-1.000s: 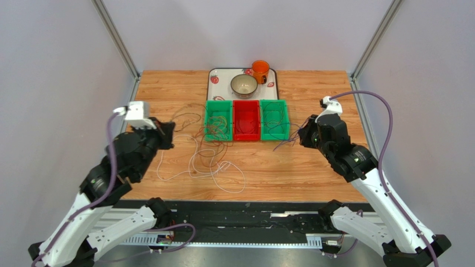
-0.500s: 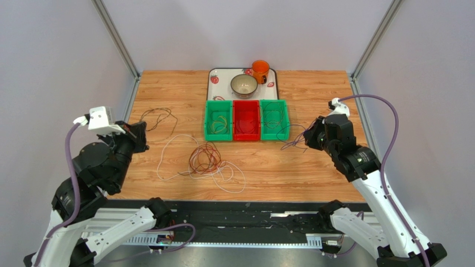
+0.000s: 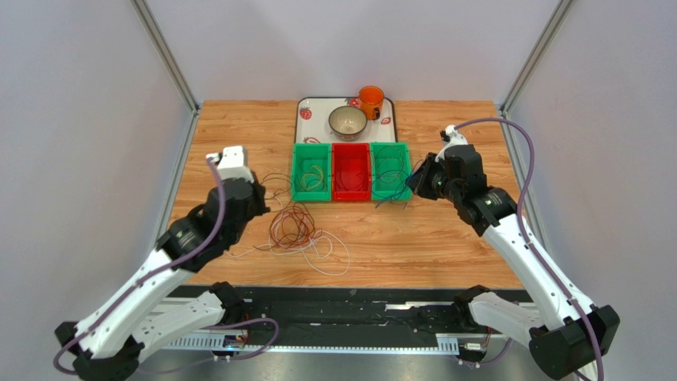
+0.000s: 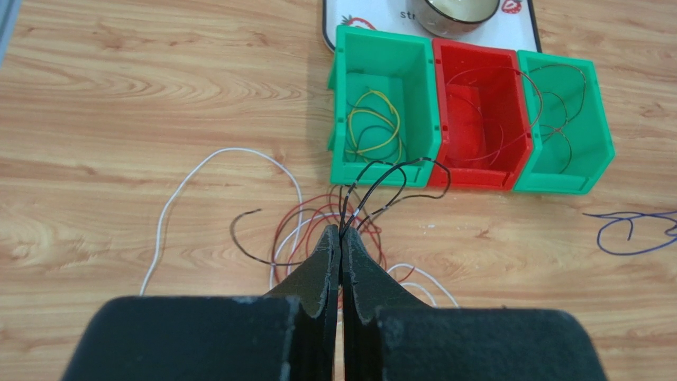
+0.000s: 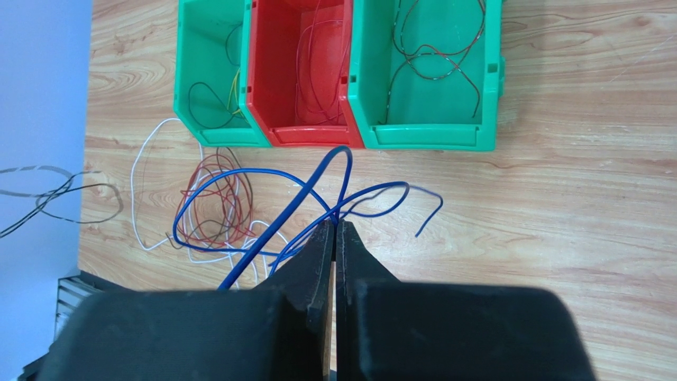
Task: Untangle the cables
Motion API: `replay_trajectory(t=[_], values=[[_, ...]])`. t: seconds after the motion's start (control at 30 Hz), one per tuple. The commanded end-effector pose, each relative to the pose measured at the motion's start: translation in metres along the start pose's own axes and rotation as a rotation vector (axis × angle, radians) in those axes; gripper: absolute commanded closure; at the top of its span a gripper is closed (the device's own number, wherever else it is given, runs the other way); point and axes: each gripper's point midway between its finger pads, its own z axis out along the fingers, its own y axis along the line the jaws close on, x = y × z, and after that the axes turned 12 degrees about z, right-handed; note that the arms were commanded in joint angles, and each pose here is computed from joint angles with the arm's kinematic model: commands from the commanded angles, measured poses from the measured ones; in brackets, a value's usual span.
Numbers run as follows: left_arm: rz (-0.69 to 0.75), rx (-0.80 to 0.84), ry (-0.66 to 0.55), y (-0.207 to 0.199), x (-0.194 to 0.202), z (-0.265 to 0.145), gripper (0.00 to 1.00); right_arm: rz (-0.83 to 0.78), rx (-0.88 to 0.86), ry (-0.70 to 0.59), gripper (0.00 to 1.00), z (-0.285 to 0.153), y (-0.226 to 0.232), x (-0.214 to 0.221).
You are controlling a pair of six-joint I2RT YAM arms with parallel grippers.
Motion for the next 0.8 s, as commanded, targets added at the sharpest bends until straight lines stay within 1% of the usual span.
replay_trajectory(t=[0.0, 0.07, 0.1, 0.13, 0.2, 0.27, 0.3, 0.33, 0.4, 0.47, 0.5, 0.57, 0.6, 0.67, 0.77], values=[[-0.077, -0.032, -0.065, -0.022, -0.044, 0.034, 1.00, 0.078, -0.082, -0.064, 1.00, 0.001, 0.023, -0.014], [-0.090, -0.025, -0.060, -0.027, -0.050, 0.047, 1.00, 0.115, -0.092, -0.068, 1.00, 0.003, 0.020, -0.003], [-0.097, -0.019, -0.056, -0.033, -0.051, 0.060, 1.00, 0.123, -0.063, -0.043, 1.00, 0.012, 0.005, 0.016], [-0.104, -0.012, -0.048, -0.037, -0.051, 0.068, 1.00, 0.141, -0.090, -0.050, 1.00, 0.009, 0.008, 0.020], [-0.132, 0.002, -0.040, -0.041, -0.055, 0.083, 1.00, 0.125, -0.054, -0.068, 1.00, 0.014, -0.005, 0.035], [-0.132, -0.012, -0.004, -0.045, -0.050, 0.106, 1.00, 0.107, -0.020, -0.062, 1.00, 0.018, -0.022, 0.053], [-0.126, -0.028, 0.014, -0.046, -0.045, 0.121, 1.00, 0.104, -0.007, -0.076, 1.00, 0.021, -0.028, 0.055], [-0.132, -0.031, 0.006, -0.047, -0.050, 0.126, 1.00, 0.094, 0.021, -0.056, 1.00, 0.025, -0.043, 0.068], [-0.129, -0.036, 0.010, -0.050, -0.050, 0.145, 1.00, 0.088, 0.029, -0.052, 1.00, 0.028, -0.051, 0.074], [-0.138, -0.018, -0.002, -0.054, -0.059, 0.155, 1.00, 0.061, 0.048, -0.031, 1.00, 0.032, -0.062, 0.084], [-0.134, -0.028, 0.013, -0.055, -0.054, 0.166, 1.00, 0.053, 0.041, -0.039, 1.00, 0.032, -0.062, 0.084], [-0.139, -0.043, 0.015, -0.057, -0.056, 0.176, 1.00, 0.012, 0.025, -0.030, 1.00, 0.034, -0.068, 0.091], [-0.136, -0.050, 0.031, -0.059, -0.049, 0.186, 1.00, 0.010, -0.024, -0.055, 1.00, 0.034, -0.060, 0.087], [-0.143, -0.057, 0.043, -0.062, -0.044, 0.195, 1.00, 0.011, -0.031, -0.058, 1.00, 0.039, -0.070, 0.096], [-0.145, -0.085, 0.072, -0.063, -0.028, 0.213, 1.00, 0.001, -0.073, -0.058, 1.00, 0.040, -0.062, 0.095]])
